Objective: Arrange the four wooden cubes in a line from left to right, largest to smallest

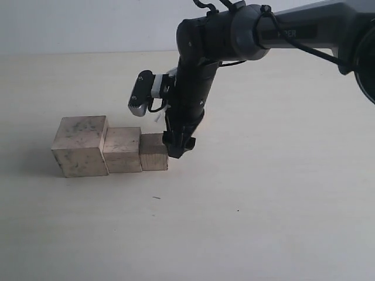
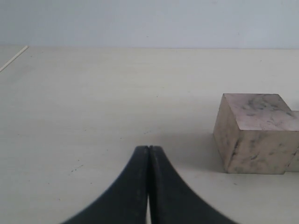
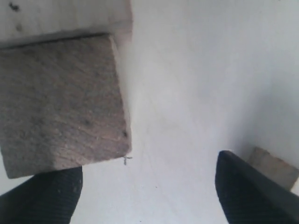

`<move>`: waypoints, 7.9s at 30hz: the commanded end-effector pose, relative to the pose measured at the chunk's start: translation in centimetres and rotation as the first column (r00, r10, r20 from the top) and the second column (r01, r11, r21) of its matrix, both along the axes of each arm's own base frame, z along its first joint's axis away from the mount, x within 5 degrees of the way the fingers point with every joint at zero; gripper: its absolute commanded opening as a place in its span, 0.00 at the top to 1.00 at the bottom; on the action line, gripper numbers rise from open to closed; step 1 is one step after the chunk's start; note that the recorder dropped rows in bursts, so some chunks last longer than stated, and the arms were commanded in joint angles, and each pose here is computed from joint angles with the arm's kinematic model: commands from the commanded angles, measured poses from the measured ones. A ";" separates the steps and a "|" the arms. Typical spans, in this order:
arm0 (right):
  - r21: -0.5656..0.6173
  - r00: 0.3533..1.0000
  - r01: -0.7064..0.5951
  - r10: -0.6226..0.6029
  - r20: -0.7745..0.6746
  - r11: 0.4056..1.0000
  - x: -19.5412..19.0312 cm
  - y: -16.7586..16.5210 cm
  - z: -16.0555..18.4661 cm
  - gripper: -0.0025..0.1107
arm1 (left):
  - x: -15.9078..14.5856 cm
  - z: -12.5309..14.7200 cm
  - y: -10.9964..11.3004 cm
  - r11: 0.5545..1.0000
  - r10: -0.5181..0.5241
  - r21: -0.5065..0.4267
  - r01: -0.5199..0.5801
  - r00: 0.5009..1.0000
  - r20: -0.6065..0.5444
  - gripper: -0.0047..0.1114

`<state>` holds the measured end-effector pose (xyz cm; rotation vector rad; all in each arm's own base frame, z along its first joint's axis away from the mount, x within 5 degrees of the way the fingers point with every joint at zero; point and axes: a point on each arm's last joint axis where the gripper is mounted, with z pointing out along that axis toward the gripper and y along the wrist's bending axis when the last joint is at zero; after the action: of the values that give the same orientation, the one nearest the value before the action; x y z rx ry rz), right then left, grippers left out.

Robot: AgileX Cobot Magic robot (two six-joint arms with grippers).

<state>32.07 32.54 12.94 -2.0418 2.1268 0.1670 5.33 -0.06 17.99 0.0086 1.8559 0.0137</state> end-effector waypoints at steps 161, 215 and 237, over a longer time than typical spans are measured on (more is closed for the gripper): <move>0.375 0.950 -0.165 0.249 -0.188 0.912 1.0 -5.5 -0.7 0.33 | 0.0 0.1 0.0 1.000 0.007 -0.003 -0.007 1.000 0.017 0.96; 0.212 1.000 0.016 -0.016 -0.001 0.977 3.7 -6.6 -1.1 0.35 | 0.0 0.1 0.0 1.000 0.007 -0.003 -0.007 1.000 0.017 0.96; 0.207 0.996 0.067 -0.052 -0.076 0.976 3.4 -6.5 -2.6 0.35 | 0.0 0.1 0.0 1.000 0.007 -0.003 -0.007 1.000 0.017 0.96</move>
<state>35.68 25.98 10.32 -1.8856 2.0911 0.4108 5.33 -0.06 17.99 0.0086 1.8559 0.0137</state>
